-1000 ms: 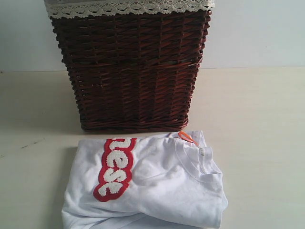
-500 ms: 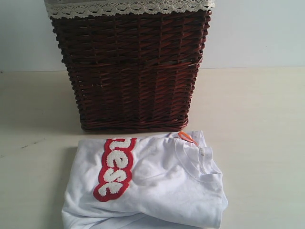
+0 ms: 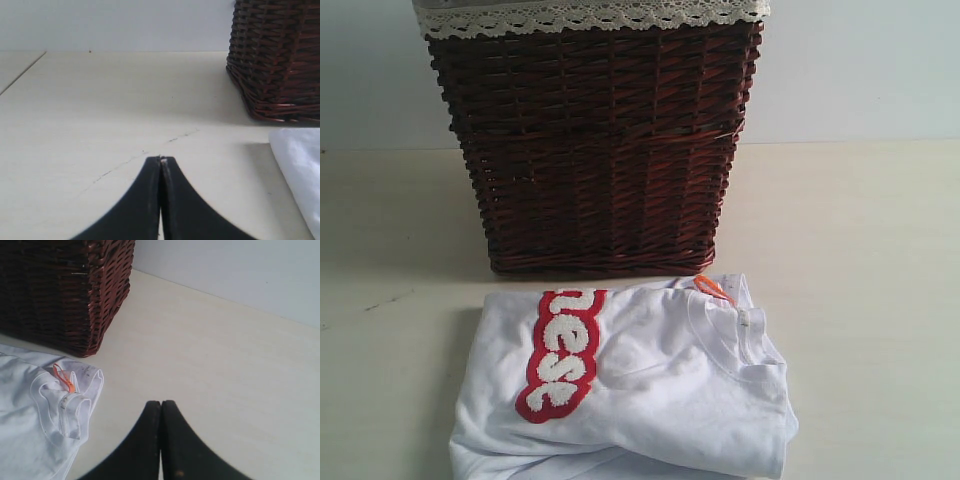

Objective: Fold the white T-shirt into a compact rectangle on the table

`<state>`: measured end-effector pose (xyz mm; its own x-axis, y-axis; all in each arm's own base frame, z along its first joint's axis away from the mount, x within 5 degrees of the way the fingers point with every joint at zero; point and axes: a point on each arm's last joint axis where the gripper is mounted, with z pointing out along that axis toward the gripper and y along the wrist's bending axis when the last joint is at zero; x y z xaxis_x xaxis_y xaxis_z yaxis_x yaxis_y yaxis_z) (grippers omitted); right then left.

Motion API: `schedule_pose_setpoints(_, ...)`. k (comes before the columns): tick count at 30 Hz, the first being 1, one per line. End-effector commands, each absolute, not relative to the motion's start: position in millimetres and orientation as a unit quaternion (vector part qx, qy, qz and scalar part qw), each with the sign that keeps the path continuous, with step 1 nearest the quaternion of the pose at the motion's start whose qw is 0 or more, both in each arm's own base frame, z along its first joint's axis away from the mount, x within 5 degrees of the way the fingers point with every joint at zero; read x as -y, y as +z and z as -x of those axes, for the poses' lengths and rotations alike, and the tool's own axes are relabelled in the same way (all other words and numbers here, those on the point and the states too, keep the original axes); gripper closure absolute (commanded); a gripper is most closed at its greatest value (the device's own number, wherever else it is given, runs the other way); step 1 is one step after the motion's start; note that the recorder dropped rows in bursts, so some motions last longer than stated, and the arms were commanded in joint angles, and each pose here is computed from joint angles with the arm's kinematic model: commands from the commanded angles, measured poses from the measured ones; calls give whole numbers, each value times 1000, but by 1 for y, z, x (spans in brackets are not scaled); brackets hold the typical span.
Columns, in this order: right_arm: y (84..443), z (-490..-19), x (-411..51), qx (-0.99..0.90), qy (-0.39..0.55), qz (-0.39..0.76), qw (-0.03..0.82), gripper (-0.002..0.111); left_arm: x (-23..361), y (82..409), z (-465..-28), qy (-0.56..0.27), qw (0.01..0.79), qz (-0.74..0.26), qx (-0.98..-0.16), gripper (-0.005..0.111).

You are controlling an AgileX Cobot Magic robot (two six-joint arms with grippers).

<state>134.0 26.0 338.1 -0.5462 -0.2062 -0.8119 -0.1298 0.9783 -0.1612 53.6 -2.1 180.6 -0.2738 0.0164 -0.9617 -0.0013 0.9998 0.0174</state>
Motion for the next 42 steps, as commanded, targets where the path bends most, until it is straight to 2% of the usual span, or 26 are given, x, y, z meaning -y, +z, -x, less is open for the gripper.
schedule_pose_setpoints(1, 338, -134, -26, -876, -41, 98, 470, 108, 2, 181, -53, 7, 606, 0, -795, 107)
schedule_pose_setpoints(7, 340, -135, -23, -873, -44, 88, 477, 108, 2, 181, -53, 7, 607, 0, -795, 107)
schedule_pose_setpoints(12, 318, -127, 4, -849, -30, -40, 526, 108, 2, 181, -53, 7, 607, 0, -795, 107)
schedule_pose_setpoints(15, 309, -116, 13, -842, -46, -70, 533, 108, 2, 181, -53, 7, 607, 0, -795, 107)
schedule_pose_setpoints(31, 268, -72, 23, -776, -96, -103, 615, 108, 2, 181, -53, 7, 607, 0, -795, 107)
schedule_pose_setpoints(42, 256, -48, 25, -736, -126, -141, 650, 108, 2, 181, -53, 7, 607, 0, -795, 107)
